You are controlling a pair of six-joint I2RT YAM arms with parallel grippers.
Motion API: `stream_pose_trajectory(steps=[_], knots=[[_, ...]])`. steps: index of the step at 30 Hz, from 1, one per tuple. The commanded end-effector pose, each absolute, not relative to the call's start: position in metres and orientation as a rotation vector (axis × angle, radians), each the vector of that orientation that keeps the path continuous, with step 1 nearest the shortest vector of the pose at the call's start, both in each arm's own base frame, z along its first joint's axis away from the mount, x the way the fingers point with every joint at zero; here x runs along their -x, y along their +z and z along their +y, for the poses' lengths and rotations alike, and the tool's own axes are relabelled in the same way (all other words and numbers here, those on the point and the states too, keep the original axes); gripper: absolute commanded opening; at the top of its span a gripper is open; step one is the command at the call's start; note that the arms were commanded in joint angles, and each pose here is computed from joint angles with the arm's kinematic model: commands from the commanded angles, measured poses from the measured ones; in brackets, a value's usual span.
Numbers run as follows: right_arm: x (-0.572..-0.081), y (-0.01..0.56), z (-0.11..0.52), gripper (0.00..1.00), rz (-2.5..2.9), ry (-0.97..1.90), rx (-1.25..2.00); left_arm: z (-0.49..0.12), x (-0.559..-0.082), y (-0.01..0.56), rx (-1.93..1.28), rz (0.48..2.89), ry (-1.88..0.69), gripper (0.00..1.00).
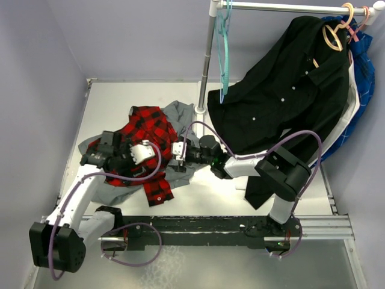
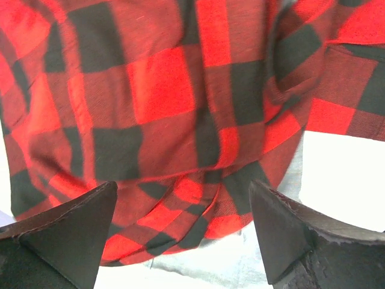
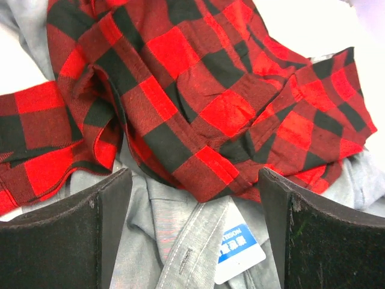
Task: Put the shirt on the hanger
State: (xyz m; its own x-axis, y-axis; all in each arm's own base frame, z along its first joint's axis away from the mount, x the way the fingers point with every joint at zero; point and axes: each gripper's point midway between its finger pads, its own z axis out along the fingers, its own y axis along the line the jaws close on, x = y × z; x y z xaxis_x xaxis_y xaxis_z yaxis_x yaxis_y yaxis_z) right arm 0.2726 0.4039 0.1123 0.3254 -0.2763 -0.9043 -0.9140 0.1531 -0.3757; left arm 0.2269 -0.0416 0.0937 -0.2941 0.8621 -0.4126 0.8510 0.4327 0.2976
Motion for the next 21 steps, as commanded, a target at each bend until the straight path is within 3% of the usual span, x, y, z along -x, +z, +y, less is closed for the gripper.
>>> stream_pose_trajectory(steps=[1,13,21], knots=[[-0.264,0.116,0.424,0.86,1.094,0.672,1.47,-0.041,-0.239,0.131,-1.305,2.058,-0.104,0.94],[-0.28,0.085,0.445,0.72,1.115,0.609,1.508,-0.019,-0.199,0.083,-1.34,2.192,-0.149,0.91],[-0.291,0.094,0.451,0.41,1.127,0.599,1.457,-0.005,-0.207,0.065,-1.352,2.22,-0.05,0.85]])
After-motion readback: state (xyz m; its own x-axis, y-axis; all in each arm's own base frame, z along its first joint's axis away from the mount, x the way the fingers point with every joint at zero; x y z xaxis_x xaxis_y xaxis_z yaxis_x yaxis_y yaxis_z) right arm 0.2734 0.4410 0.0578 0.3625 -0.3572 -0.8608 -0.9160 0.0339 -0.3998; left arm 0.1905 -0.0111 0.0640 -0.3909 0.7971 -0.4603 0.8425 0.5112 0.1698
